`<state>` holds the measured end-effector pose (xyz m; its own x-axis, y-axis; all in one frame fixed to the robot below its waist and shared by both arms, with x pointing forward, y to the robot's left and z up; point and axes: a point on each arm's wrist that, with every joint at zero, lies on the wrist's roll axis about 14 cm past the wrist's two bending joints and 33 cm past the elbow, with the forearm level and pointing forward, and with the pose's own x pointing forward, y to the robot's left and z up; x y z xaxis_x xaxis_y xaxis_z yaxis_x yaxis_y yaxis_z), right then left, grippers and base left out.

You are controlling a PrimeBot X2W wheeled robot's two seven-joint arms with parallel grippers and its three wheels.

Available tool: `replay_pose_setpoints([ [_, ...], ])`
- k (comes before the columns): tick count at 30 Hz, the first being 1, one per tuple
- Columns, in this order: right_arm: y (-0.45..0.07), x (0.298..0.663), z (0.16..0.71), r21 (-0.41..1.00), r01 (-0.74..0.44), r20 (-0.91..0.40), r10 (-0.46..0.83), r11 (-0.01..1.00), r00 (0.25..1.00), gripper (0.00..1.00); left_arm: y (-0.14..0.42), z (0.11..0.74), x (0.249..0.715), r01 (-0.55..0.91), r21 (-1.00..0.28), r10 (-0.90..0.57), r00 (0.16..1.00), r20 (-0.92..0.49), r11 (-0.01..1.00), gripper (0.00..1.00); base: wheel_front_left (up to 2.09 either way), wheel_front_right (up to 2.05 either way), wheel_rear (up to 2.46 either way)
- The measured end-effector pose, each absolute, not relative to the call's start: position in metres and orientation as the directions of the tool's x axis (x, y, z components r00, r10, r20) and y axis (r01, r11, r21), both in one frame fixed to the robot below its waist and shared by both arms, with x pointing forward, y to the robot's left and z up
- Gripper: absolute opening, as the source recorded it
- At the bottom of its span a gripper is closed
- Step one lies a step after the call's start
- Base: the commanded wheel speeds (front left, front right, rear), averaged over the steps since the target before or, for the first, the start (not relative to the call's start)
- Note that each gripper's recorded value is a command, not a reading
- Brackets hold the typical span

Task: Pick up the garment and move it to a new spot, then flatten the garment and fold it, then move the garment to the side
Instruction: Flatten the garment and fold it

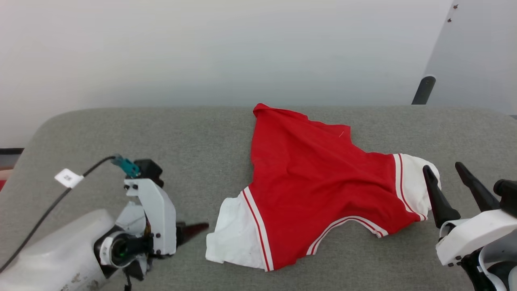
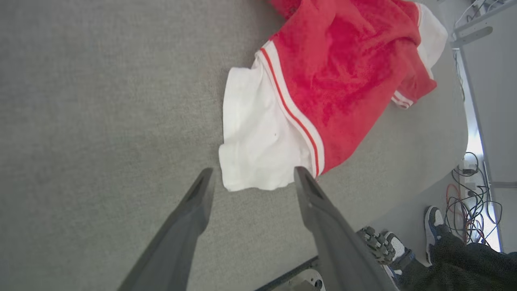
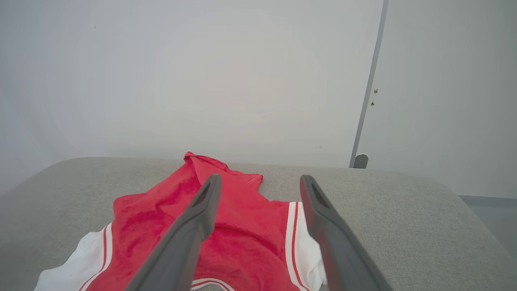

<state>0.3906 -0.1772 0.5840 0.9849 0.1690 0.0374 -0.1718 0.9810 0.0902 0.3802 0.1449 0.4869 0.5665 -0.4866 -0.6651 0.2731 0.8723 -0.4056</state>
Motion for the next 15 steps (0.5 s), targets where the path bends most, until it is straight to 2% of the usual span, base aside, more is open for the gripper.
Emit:
replay_pose_setpoints([
  [8, -0.191, 0.387, 0.583, 0.089, -0.134, 0.030, 0.132, 0.987, 0.991, 1.00, 0.140, 0.456, 0.365, 0.232, -0.404, -0.466, 0.436, -0.770, 0.885, 1.00, 0.00, 0.00, 0.00],
  [15, -0.201, 0.391, 0.580, 0.086, -0.109, 0.016, 0.108, 0.990, 0.994, 1.00, 0.140, 0.431, 0.371, 0.201, -0.400, -0.448, 0.392, -0.803, 0.894, 1.00, 0.00, 0.00, 0.00],
])
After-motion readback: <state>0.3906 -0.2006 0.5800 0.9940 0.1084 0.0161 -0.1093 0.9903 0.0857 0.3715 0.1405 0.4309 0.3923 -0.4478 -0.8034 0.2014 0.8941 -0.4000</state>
